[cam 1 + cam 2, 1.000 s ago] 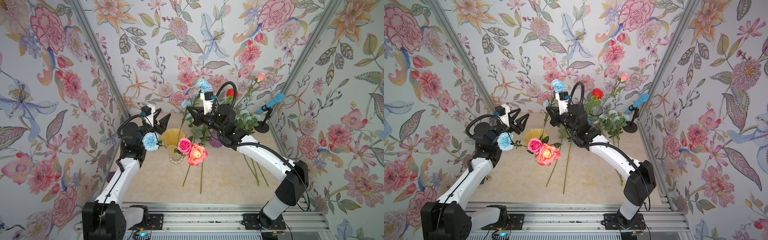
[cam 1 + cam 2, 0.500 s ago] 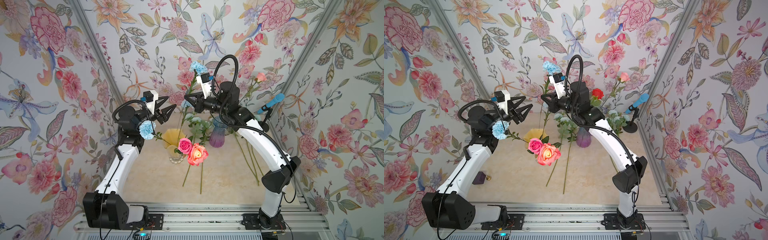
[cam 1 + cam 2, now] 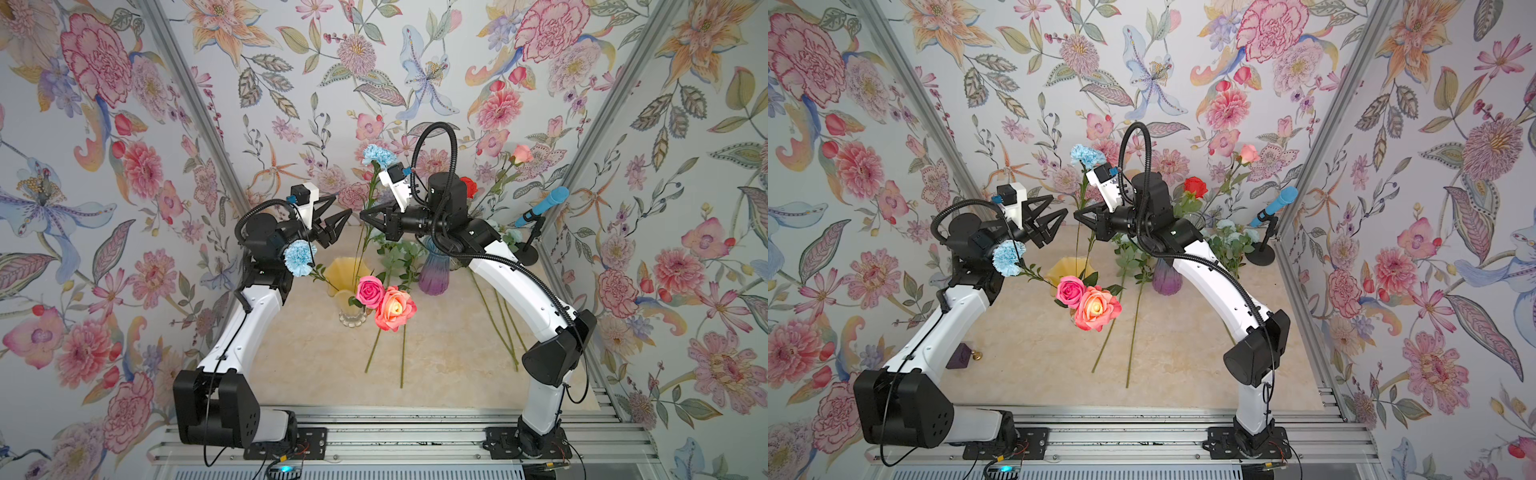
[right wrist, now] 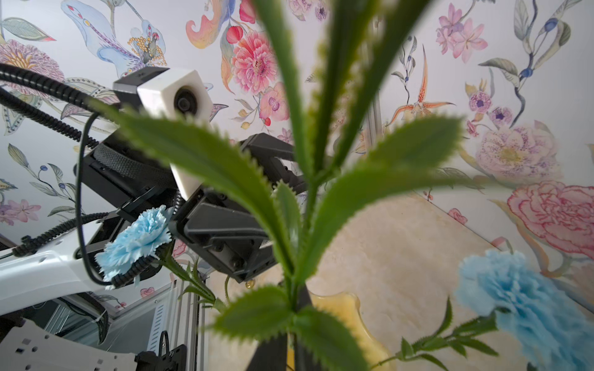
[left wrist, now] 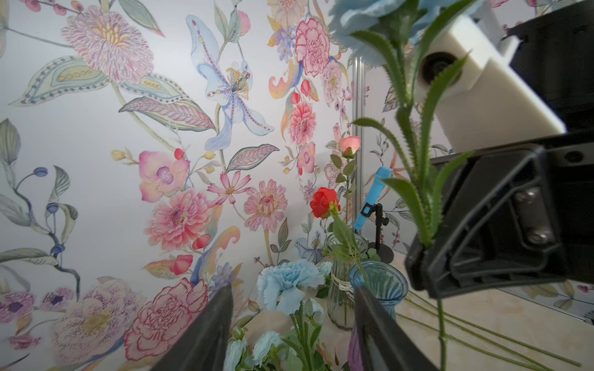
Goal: Pick out blue flowers from the vase
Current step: Pick up the flower from the vase.
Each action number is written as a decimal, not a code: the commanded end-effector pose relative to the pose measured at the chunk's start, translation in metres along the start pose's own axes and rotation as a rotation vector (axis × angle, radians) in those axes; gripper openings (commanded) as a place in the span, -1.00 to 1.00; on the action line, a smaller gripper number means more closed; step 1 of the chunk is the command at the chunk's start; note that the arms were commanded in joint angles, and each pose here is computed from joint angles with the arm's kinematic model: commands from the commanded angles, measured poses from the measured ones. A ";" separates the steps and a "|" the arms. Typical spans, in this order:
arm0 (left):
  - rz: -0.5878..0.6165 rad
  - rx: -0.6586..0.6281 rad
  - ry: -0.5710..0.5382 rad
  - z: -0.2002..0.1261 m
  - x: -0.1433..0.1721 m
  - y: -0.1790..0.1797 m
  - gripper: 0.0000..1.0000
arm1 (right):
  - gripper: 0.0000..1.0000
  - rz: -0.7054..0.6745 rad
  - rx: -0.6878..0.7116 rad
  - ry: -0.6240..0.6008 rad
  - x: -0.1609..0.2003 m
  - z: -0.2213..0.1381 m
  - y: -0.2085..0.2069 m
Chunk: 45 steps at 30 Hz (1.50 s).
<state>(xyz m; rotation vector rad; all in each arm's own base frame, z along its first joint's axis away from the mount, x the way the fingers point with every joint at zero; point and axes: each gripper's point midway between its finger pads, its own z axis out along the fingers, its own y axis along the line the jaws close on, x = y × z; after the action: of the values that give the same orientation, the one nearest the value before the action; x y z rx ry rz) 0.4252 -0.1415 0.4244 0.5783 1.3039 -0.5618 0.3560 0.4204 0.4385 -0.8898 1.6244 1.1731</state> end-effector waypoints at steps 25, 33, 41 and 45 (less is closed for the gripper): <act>-0.077 -0.806 0.119 -0.112 0.040 0.109 0.83 | -0.90 -0.052 0.019 -0.010 -0.003 -0.013 0.013; -0.091 -0.651 -0.008 -0.121 -0.010 0.094 0.77 | -0.90 -0.057 0.014 -0.015 -0.004 -0.014 0.014; 0.027 -0.048 -0.161 -0.088 -0.083 -0.006 0.61 | -0.90 -0.067 -0.025 -0.027 -0.009 -0.007 0.027; 0.037 0.071 -0.128 -0.084 -0.078 -0.023 0.54 | -0.90 -0.072 -0.051 -0.028 -0.011 -0.002 0.035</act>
<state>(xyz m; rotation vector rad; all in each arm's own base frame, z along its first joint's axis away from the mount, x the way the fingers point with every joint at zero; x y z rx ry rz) 0.3596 -0.0682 0.4789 0.4195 1.2077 -0.4887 0.3375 0.4264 0.4364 -0.9238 1.6144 1.1598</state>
